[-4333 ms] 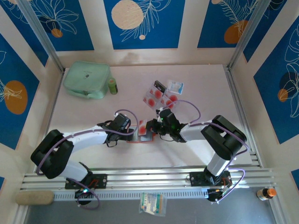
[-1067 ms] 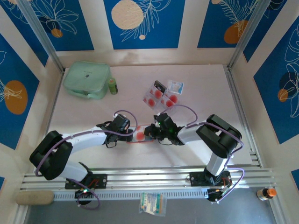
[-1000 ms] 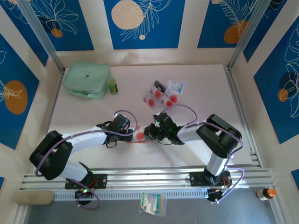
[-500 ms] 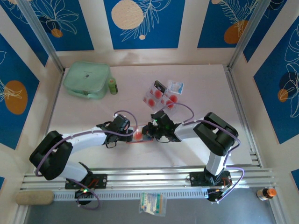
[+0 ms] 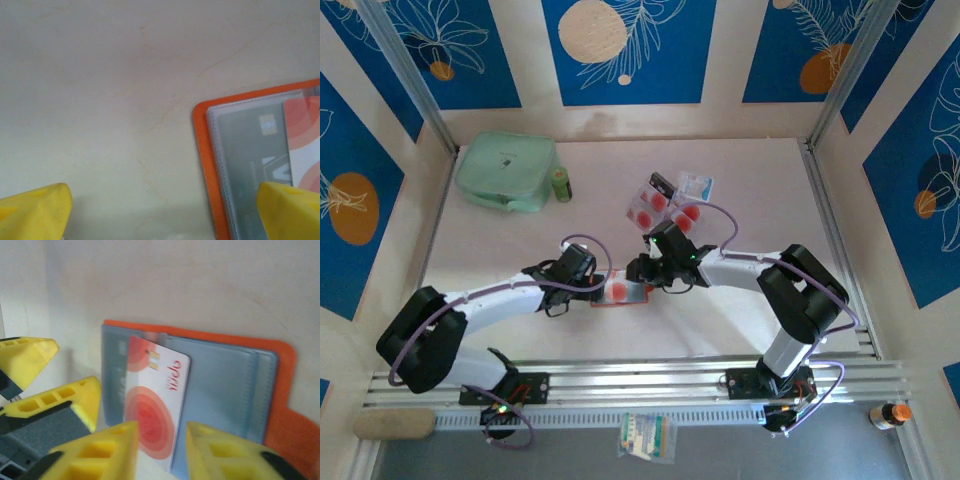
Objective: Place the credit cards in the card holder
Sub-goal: Insert the credit card into the card slot.
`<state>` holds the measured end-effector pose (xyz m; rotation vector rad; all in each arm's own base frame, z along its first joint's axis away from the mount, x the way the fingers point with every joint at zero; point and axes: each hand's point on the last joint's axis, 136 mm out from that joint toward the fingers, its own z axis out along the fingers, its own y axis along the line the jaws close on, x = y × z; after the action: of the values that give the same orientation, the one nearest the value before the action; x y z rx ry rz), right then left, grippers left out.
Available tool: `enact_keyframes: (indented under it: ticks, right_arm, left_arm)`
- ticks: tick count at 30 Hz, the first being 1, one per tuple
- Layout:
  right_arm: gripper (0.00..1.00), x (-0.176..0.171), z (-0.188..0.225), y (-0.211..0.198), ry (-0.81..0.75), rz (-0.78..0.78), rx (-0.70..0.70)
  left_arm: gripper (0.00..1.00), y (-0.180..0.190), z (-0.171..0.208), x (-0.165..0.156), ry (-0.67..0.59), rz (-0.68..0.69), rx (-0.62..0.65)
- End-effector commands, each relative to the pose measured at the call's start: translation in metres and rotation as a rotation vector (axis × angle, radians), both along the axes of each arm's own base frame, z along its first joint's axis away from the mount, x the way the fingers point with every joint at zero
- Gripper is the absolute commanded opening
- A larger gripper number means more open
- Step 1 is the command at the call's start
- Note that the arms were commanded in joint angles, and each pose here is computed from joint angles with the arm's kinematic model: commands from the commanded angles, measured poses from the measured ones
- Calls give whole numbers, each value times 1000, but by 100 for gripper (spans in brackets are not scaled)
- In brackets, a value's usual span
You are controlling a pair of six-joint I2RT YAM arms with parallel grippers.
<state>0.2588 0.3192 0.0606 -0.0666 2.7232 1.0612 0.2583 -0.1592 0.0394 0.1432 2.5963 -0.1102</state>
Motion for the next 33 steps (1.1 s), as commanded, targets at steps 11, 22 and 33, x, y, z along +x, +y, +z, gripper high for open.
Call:
enact_keyframes:
  ticks: [11,22,33]
  right_arm:
    - [3,-6,-21,17,62,156,-110]
    - [0,-12,-41,37,121,213,-152]
    - [0,-8,-14,56,90,237,-107]
  left_arm:
    - [95,25,-14,-5,49,69,87]
    - [95,22,-28,-8,88,72,83]
    - [95,20,-5,-2,41,93,47]
